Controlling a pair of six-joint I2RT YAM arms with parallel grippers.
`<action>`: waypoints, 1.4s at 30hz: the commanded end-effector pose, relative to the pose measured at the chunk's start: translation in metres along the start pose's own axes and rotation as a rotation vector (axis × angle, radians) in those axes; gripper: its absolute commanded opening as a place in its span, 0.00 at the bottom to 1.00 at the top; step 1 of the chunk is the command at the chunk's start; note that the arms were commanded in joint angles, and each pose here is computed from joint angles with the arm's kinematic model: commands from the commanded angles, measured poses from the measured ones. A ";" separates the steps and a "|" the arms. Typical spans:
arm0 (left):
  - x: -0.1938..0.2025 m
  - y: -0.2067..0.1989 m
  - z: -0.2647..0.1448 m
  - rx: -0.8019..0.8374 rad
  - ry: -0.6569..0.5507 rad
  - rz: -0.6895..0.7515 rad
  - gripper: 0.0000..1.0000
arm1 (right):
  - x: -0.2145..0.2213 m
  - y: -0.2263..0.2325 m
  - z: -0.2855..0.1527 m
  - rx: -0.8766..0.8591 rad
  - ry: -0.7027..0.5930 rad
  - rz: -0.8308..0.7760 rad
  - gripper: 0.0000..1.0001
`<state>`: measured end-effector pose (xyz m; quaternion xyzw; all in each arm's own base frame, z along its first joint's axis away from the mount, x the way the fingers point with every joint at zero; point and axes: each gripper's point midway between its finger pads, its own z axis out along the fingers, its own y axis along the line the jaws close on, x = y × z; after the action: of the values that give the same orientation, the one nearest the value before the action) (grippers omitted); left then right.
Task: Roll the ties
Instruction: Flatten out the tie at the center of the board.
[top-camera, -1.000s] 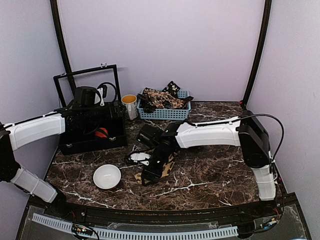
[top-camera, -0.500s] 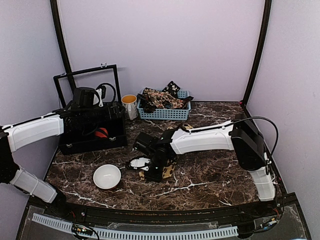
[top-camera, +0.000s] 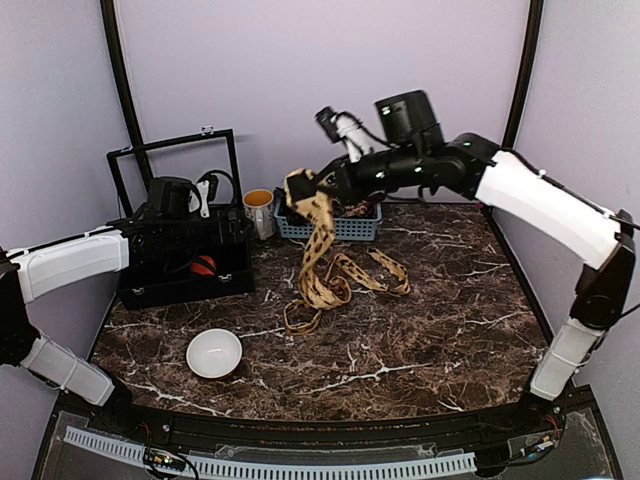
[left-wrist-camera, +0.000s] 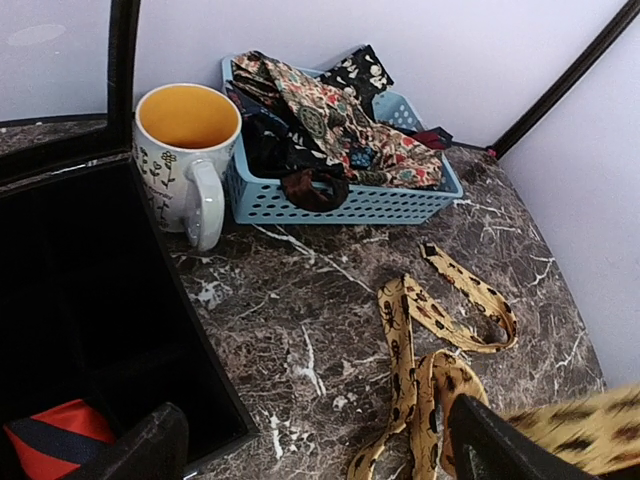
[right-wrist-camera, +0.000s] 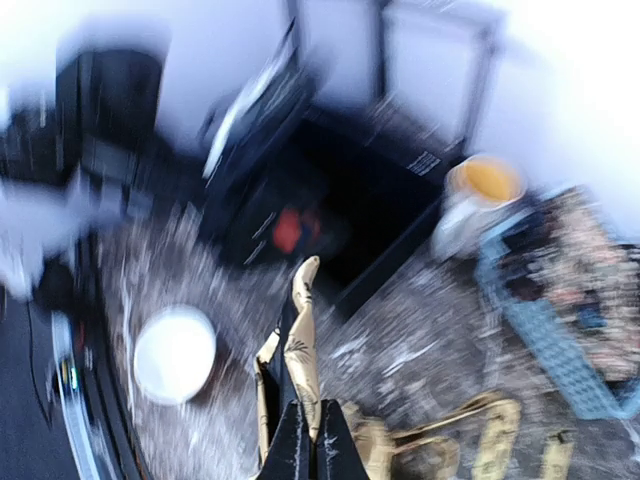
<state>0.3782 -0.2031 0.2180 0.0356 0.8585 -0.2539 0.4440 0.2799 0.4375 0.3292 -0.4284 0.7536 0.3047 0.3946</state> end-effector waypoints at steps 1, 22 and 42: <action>0.026 -0.019 0.013 0.125 0.091 0.093 0.92 | -0.042 -0.051 -0.068 0.063 -0.263 0.276 0.00; 0.151 -0.137 0.085 0.396 0.442 0.519 0.76 | 0.015 -0.158 -0.269 0.792 -0.543 0.593 0.00; 0.226 -0.155 0.104 0.425 0.536 0.802 0.74 | -0.016 -0.139 -0.288 0.709 -0.592 0.504 0.00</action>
<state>0.2649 -0.4214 0.0596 0.5015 0.7910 -0.2490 0.2467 0.3165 0.1498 0.4529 0.0513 0.7614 0.2113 0.6107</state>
